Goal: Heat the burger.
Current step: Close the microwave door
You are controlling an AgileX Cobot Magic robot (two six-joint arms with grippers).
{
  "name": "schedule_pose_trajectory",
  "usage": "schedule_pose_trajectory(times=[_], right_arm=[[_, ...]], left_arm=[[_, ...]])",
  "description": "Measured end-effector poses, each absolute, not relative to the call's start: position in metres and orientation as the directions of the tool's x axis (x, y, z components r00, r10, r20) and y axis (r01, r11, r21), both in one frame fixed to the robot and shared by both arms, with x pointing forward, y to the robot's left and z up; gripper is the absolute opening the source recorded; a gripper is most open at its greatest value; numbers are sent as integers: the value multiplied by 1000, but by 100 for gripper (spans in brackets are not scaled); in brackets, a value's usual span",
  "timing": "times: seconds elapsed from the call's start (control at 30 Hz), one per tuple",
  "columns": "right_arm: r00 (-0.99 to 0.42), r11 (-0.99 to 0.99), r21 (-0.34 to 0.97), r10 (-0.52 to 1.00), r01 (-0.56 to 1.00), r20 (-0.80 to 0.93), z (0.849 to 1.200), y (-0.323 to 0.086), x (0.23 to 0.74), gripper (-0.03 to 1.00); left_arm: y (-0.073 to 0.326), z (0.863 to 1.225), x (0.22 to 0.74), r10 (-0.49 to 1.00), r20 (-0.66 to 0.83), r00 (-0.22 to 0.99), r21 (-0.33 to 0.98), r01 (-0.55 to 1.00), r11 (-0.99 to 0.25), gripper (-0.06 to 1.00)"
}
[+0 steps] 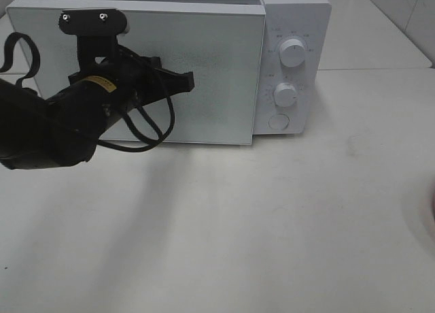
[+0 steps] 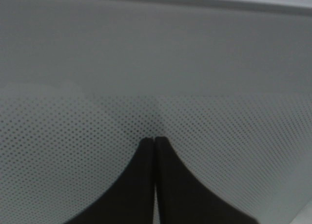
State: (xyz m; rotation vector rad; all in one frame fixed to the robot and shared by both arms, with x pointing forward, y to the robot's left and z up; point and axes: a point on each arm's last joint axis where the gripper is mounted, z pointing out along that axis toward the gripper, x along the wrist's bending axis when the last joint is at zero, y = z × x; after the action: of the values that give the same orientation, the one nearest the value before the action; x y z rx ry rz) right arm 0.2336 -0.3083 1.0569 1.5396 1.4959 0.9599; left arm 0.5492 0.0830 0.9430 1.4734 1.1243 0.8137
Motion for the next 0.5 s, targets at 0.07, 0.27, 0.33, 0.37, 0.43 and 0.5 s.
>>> schedule_pose_trajectory(times=[0.07, 0.27, 0.33, 0.37, 0.43, 0.5], right_arm=[[27, -14, 908, 1000, 420, 3, 1057, -308, 234, 75], [27, -14, 908, 1000, 420, 3, 1057, -308, 234, 75], [27, -14, 908, 1000, 420, 3, 1057, -308, 234, 75], [27, -14, 908, 1000, 420, 3, 1057, -308, 234, 75], [27, -14, 908, 1000, 420, 3, 1057, -308, 234, 75], [27, -14, 908, 1000, 420, 3, 1057, -308, 234, 75]], left_arm=[[80, 942, 553, 947, -77, 311, 973, 232, 3, 0], [63, 938, 563, 945, -58, 320, 957, 287, -39, 0], [55, 939, 570, 944, -52, 326, 956, 290, -48, 0], [55, 939, 570, 944, -52, 326, 956, 290, -48, 0], [48, 937, 573, 941, -54, 335, 949, 311, -56, 0], [44, 937, 575, 938, -64, 339, 944, 327, -54, 0]])
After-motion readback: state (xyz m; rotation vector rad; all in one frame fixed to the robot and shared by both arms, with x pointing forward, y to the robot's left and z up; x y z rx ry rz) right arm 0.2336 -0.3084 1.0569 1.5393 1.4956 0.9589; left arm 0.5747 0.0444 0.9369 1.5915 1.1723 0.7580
